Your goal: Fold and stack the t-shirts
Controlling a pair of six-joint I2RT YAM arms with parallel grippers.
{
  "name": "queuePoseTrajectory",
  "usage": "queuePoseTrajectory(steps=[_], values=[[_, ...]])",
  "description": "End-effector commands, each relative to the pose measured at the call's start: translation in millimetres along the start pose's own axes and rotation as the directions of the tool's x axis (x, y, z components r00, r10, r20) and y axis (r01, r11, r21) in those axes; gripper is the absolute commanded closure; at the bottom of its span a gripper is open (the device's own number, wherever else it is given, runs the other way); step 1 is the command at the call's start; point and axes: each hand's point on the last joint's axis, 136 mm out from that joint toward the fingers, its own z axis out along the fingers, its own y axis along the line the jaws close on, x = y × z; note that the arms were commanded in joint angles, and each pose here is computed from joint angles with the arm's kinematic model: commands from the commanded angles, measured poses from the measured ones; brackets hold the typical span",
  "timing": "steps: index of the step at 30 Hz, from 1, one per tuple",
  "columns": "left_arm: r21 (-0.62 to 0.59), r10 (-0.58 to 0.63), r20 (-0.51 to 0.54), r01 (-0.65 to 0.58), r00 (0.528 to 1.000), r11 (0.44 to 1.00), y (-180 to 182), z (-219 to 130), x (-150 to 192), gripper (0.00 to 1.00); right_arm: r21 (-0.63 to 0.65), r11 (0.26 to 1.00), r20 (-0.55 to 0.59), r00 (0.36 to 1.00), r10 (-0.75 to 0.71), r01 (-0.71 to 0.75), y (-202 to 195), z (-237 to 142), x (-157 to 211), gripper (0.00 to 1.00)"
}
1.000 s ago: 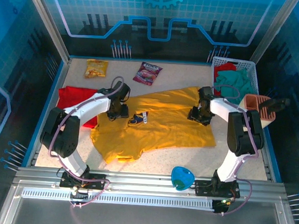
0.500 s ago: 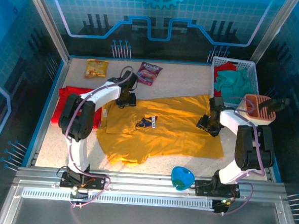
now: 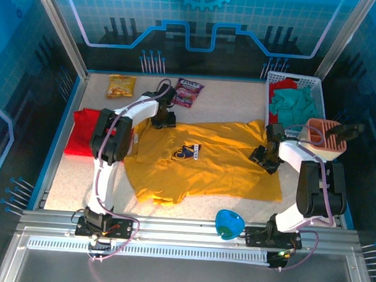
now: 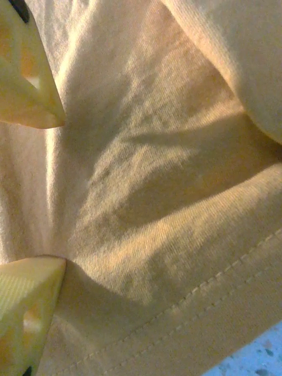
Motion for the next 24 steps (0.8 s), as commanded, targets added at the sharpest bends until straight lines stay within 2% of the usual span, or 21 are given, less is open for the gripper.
queuePoseTrajectory(steps=[1, 6, 8, 14, 19, 24], values=[[-0.009, 0.028, -0.031, -0.029, 0.999, 1.000, 2.2, -10.4, 1.0, 0.62, 0.016, 1.000, -0.001, 1.000, -0.012, 0.012, -4.3, -8.0, 2.1, 0.38], [-0.043, 0.029, 0.062, -0.027, 0.998, 0.999, 19.3, -61.1, -19.8, 0.63, 0.000, 0.988, 0.075, 0.985, -0.156, 0.157, 18.3, -28.0, -3.6, 0.32], [-0.054, 0.025, 0.093, -0.020, 0.995, 0.998, 28.9, -76.1, -30.8, 0.63, -0.018, 0.978, 0.143, 0.969, -0.204, 0.208, 37.4, -44.6, -16.0, 0.30], [-0.092, 0.016, 0.100, -0.007, 0.995, 0.996, 52.2, -82.6, -50.4, 0.67, -0.040, 0.955, 0.290, 0.918, -0.272, 0.295, 82.1, -71.5, -52.4, 0.27], [-0.123, 0.009, 0.087, 0.002, 0.996, 0.992, 63.3, -75.5, -62.2, 0.69, -0.062, 0.937, 0.294, 0.904, -0.312, 0.344, 121.5, -66.5, -78.8, 0.28], [-0.150, 0.015, 0.074, -0.004, 0.997, 0.989, 64.9, -68.5, -69.4, 0.72, -0.023, 0.936, 0.217, 0.915, -0.339, 0.352, 136.7, -34.9, -95.6, 0.32]])
